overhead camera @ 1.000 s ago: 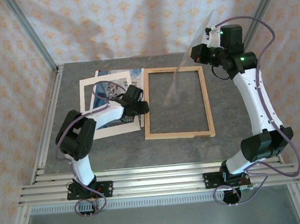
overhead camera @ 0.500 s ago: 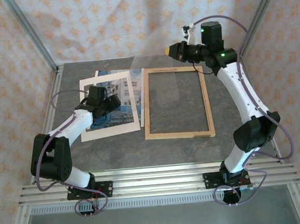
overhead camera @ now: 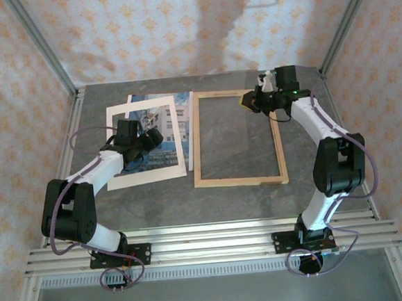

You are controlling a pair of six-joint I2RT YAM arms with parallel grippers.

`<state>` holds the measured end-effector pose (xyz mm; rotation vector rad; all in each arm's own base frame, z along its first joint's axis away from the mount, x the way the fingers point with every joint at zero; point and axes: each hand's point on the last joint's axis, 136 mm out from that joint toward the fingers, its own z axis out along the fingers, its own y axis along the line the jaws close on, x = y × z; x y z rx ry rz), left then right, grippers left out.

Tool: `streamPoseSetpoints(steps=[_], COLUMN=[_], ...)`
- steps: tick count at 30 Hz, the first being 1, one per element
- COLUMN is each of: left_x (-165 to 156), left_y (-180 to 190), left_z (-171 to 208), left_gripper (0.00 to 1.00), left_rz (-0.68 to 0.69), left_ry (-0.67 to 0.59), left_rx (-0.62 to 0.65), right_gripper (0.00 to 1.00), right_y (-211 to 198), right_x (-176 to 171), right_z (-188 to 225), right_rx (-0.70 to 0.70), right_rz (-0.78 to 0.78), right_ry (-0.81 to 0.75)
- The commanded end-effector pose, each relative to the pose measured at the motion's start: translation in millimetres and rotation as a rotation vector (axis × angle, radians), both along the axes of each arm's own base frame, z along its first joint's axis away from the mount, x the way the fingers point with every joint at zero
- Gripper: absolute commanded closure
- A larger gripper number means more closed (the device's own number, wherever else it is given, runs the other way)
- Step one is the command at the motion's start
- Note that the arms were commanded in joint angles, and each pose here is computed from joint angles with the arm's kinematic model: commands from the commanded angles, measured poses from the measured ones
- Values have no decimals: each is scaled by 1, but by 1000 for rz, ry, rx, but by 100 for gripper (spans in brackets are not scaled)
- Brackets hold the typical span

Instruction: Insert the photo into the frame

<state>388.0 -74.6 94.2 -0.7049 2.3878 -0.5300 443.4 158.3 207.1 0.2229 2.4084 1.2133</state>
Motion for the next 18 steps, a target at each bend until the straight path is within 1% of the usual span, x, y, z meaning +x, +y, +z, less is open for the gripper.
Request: streamPoseSetpoints(steps=[1,2,3,9,14,18], left_x=[2,2,1,3,4,3], left_y=[-12,-14,-17,-30,-40,-47], left_z=[0,0,1,3,3,-2], left_gripper=[6,1,0,0,0,0], left_rz=[-18,-23,-31,-62,-79,-102], left_ry=[-12,-14,-14,-21,-24,-13], left_rx=[-39,-38,-36,-36,-35,-38], right_gripper=[100,100,100,100,100,100], right_y=[-7,-9,-12,-33,-57,-74], right_x=[-7,-10,-13,-26,-28,-30], right_z=[-15,-22,-28,-59,-80,-87], right_rx=[-70,-100,-123,-281,-411,-508], right_rz=[27,34,38,60,-4,-48], right_ry=[10,19,29,99,141,147])
